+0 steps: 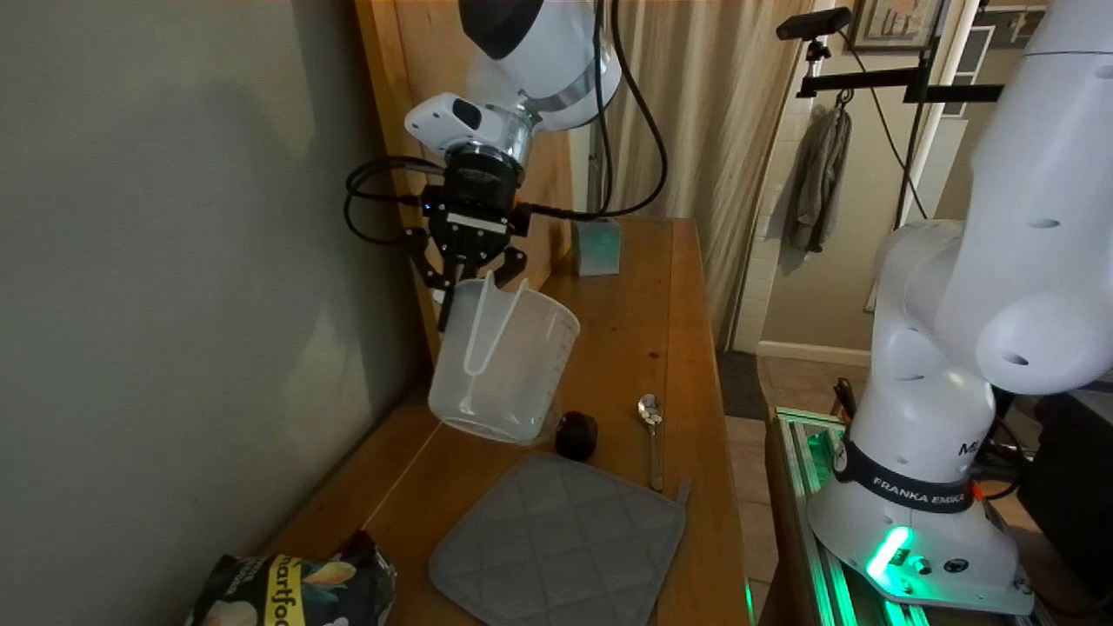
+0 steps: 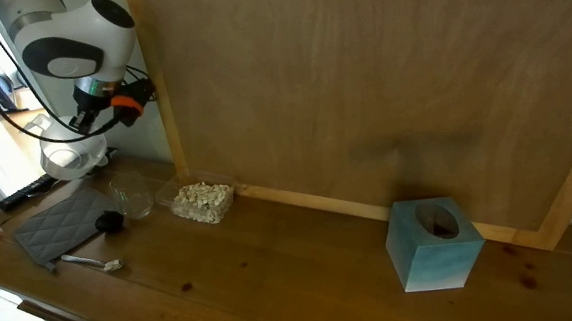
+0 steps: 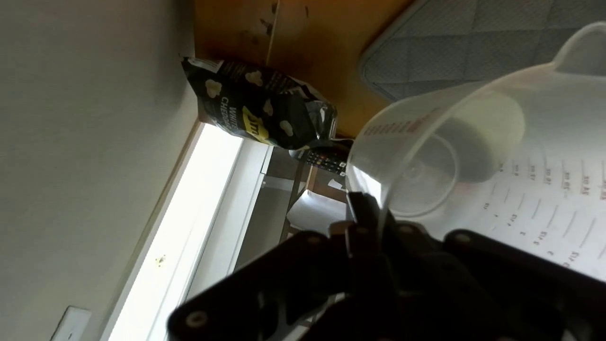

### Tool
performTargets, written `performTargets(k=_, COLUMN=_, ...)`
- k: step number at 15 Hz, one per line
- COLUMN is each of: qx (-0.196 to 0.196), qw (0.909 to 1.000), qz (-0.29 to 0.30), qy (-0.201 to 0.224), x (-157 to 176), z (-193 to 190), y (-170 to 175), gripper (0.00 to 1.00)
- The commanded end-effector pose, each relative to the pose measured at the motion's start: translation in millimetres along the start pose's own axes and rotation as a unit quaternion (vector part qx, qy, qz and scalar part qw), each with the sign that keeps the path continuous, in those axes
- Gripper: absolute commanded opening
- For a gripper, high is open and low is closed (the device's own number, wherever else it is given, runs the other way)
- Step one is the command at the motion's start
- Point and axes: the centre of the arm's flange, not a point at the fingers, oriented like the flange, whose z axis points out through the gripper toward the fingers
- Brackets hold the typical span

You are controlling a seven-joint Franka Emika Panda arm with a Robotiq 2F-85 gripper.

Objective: Pour the contents of the plastic jar into the glass cup

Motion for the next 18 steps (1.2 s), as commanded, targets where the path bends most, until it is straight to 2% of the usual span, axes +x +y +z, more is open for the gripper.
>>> performTargets(k=1, qx=-0.017, qw=0.9995, qz=0.000, qy=0.028, x=-12, z=-11, y=4, gripper=0.01)
performTargets(k=18, qx=0.004, qw=0.9966, qz=-0.007, qy=0.083, x=-28, z=-28, y=0, gripper=0.01)
